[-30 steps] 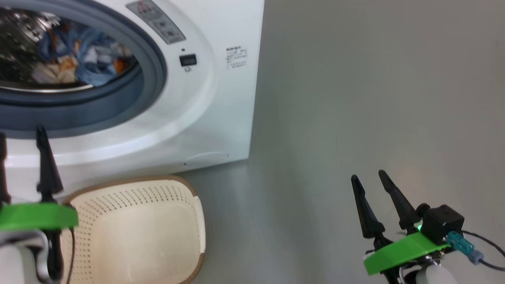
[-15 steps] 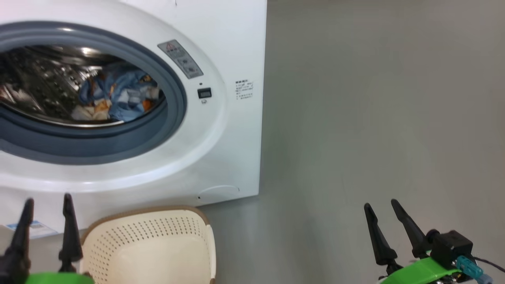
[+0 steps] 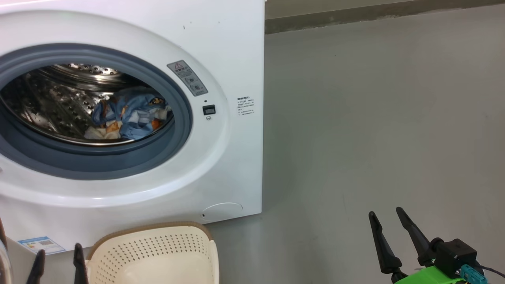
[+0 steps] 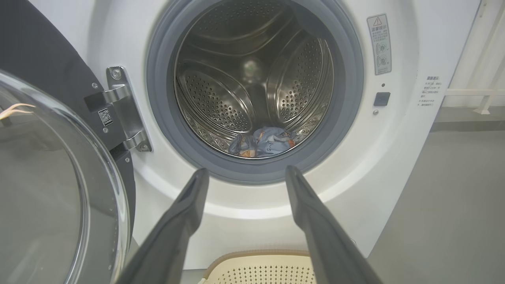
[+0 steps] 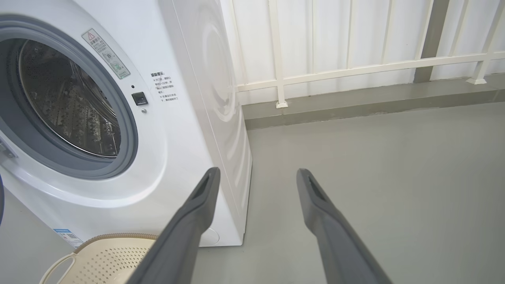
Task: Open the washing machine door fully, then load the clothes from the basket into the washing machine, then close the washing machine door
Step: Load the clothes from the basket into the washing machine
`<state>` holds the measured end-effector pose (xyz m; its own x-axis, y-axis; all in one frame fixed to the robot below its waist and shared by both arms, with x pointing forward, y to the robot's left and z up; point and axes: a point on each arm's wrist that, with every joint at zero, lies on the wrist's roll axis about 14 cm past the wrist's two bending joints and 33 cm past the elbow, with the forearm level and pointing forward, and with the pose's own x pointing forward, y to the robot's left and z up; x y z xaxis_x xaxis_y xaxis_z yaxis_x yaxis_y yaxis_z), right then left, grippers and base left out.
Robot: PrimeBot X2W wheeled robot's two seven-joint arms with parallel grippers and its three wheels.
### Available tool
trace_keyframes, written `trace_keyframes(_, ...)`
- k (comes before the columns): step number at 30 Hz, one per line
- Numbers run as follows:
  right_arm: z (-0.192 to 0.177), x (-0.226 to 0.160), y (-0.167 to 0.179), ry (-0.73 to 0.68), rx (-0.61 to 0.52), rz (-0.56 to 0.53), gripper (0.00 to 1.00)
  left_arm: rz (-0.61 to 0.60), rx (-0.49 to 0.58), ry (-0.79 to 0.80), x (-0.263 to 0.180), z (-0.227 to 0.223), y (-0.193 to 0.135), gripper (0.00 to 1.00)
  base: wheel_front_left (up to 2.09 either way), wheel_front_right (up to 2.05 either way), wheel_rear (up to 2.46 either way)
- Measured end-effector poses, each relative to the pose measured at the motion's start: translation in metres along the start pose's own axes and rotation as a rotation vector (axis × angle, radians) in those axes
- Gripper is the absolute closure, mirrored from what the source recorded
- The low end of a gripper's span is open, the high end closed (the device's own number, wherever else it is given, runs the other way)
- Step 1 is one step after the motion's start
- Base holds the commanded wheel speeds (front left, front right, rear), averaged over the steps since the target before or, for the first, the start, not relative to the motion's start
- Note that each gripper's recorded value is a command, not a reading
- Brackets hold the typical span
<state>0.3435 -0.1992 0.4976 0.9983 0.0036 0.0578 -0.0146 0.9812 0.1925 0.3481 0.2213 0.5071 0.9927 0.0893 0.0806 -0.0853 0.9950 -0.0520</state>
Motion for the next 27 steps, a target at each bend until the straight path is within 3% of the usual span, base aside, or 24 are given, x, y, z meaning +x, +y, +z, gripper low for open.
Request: trace_keyframes(27, 0.0033, 0.0031, 0.0042, -0.009, -0.026, 0.017, 0.00, 0.032, -0.013, 0.038, -0.0068, -0.0110, -0.0034, 0.00, 0.00, 0.00, 0.00)
